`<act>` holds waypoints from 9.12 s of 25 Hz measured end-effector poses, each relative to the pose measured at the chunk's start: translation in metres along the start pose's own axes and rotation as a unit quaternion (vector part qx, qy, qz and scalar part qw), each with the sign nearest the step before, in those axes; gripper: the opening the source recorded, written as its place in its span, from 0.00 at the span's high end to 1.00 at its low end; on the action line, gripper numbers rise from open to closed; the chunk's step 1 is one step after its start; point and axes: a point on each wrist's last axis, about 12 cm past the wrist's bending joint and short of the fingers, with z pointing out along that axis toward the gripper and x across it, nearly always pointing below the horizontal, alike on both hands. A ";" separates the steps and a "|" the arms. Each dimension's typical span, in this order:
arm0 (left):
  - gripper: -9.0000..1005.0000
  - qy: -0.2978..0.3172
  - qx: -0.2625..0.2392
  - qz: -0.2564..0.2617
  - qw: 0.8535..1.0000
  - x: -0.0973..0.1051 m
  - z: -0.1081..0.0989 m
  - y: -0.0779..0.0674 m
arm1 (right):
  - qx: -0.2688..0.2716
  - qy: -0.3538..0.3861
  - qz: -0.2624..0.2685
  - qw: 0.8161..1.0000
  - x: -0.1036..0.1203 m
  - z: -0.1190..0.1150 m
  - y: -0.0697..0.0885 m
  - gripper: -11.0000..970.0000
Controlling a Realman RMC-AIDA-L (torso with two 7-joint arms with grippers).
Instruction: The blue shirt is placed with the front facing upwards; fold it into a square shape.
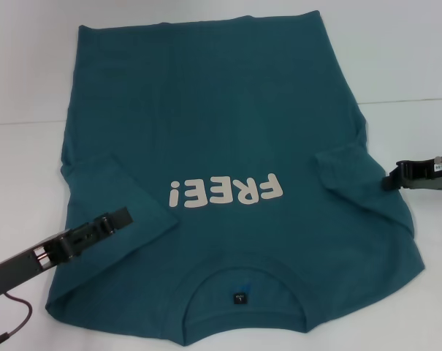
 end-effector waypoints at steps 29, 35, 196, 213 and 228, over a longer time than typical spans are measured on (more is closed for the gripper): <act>0.13 -0.002 -0.002 -0.001 1.000 0.000 -0.002 0.001 | -0.069 0.062 -0.039 0.995 0.001 -0.012 0.041 0.95; 0.13 -0.003 -0.002 -0.001 1.000 0.001 -0.002 0.001 | -0.066 0.080 -0.075 0.992 0.004 0.002 0.058 0.94; 0.97 0.061 -0.115 -0.241 0.962 -0.018 -0.026 0.025 | -0.092 0.074 0.076 0.990 0.062 -0.038 -0.036 0.36; 0.97 0.058 -0.117 -0.242 0.962 -0.019 -0.027 0.026 | -0.085 0.091 0.047 0.991 0.058 -0.029 -0.025 0.63; 0.97 0.120 -0.114 -0.200 0.966 -0.024 -0.028 0.019 | -0.089 0.089 0.033 0.991 0.051 -0.058 -0.030 0.94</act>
